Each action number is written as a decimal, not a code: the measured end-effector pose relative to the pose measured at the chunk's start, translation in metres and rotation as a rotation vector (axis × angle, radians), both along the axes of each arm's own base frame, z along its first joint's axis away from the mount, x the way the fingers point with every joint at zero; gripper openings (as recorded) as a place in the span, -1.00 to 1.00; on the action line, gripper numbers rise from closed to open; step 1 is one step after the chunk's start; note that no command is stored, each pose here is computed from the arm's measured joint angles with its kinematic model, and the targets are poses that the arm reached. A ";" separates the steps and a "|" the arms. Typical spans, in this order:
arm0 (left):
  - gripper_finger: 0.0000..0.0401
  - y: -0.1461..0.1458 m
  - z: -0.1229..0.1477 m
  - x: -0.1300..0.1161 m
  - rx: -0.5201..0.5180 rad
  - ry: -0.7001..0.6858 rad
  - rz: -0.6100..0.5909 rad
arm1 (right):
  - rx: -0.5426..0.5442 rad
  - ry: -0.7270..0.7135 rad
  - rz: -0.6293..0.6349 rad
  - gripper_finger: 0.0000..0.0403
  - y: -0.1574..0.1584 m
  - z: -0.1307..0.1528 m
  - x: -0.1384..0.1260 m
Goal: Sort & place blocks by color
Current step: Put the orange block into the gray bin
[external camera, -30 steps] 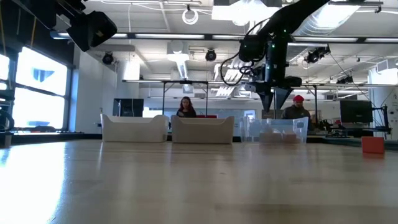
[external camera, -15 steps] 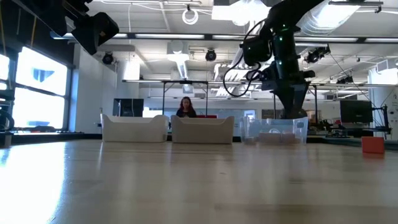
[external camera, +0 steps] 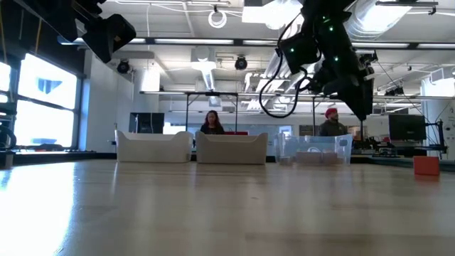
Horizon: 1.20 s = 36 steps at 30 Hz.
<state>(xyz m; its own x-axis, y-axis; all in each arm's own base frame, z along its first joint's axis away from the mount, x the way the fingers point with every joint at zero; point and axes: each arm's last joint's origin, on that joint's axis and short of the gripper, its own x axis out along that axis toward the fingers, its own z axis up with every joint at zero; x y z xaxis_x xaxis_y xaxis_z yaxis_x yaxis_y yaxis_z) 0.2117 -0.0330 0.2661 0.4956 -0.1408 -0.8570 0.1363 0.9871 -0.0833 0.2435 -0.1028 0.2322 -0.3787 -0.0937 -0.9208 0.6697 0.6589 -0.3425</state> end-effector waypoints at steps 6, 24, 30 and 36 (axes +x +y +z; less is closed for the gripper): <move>0.18 0.000 0.000 0.000 0.004 -0.001 0.002 | 0.014 0.060 0.065 0.12 0.018 0.002 0.001; 0.18 0.000 0.000 0.000 0.008 -0.006 -0.005 | -0.109 -0.042 0.082 0.12 0.065 0.015 -0.055; 0.18 0.000 0.000 0.001 0.010 -0.011 -0.011 | -0.071 -0.229 -0.013 0.12 0.075 0.017 -0.086; 0.18 0.000 0.002 0.002 0.005 -0.031 -0.006 | -0.023 -0.356 -0.076 0.12 0.080 0.008 -0.103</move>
<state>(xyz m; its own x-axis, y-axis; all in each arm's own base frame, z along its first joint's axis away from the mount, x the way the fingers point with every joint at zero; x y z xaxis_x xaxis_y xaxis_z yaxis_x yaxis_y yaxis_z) 0.2140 -0.0332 0.2677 0.5210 -0.1401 -0.8420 0.1450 0.9866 -0.0745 0.1407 -0.0232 0.2405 -0.0419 -0.0999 -0.9941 0.7962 0.5977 -0.0937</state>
